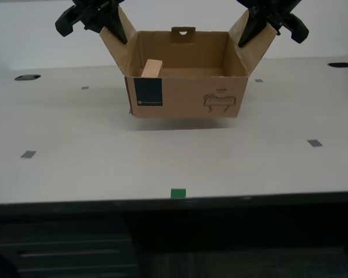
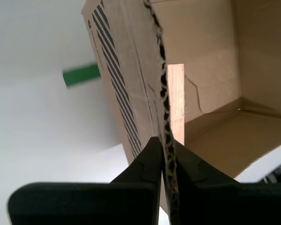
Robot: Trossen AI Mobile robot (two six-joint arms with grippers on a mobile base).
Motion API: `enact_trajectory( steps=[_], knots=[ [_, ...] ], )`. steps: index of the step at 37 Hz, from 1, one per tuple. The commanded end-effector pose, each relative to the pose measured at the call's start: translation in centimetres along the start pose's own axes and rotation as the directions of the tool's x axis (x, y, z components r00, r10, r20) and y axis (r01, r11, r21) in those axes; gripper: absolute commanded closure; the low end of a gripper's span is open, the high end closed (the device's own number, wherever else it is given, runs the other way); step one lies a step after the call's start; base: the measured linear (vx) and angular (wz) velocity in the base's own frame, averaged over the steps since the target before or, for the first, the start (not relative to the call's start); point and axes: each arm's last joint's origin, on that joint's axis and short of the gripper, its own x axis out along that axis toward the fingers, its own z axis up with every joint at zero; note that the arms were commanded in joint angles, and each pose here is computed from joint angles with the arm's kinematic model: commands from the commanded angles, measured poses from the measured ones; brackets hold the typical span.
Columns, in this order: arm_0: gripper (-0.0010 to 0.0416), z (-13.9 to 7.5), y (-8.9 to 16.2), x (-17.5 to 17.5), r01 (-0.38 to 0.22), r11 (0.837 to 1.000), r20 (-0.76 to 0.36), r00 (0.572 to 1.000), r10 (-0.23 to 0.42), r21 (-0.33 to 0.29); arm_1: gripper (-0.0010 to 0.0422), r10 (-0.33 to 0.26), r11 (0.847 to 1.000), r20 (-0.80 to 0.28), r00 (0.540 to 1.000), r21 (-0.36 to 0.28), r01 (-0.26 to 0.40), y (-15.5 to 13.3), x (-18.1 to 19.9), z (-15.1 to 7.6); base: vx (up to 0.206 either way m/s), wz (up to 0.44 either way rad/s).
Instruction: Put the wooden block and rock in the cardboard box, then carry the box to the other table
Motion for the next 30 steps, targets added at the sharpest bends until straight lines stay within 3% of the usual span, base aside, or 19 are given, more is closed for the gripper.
enact_trajectory(
  steps=[1,9,14,20,30],
  knots=[
    [0.0406,0.7,0.5,-0.7,-0.007,1.000,0.020,1.000,0.007,-0.008,0.0413,-0.011,1.000,0.005,1.000,0.004,0.011,-0.1,-0.1,0.1,-0.294,-0.007],
    [0.0406,1.7,1.2,-2.0,-0.006,1.000,0.029,1.000,0.005,0.018,0.0413,-0.010,1.000,-0.002,1.000,-0.005,0.010,-0.1,-0.1,0.0,-0.219,0.005],
    [0.0406,0.9,1.5,-2.4,0.009,0.999,-0.054,0.999,-0.006,0.038,0.0413,-0.004,1.000,-0.046,0.999,-0.007,0.004,-0.6,-0.8,-0.7,-0.102,-0.001],
    [0.0406,-0.2,1.1,-1.8,0.015,0.999,-0.097,0.995,-0.011,0.045,0.0413,-0.012,1.000,-0.006,1.000,0.016,0.012,-1.6,-2.4,-0.9,-0.059,-0.001],
    [0.0406,-0.3,0.8,-1.3,0.012,1.000,-0.096,0.995,-0.011,0.017,0.0413,-0.011,1.000,0.011,1.000,-0.002,0.011,-1.7,-2.6,-0.8,-0.120,-0.002]
  ],
)
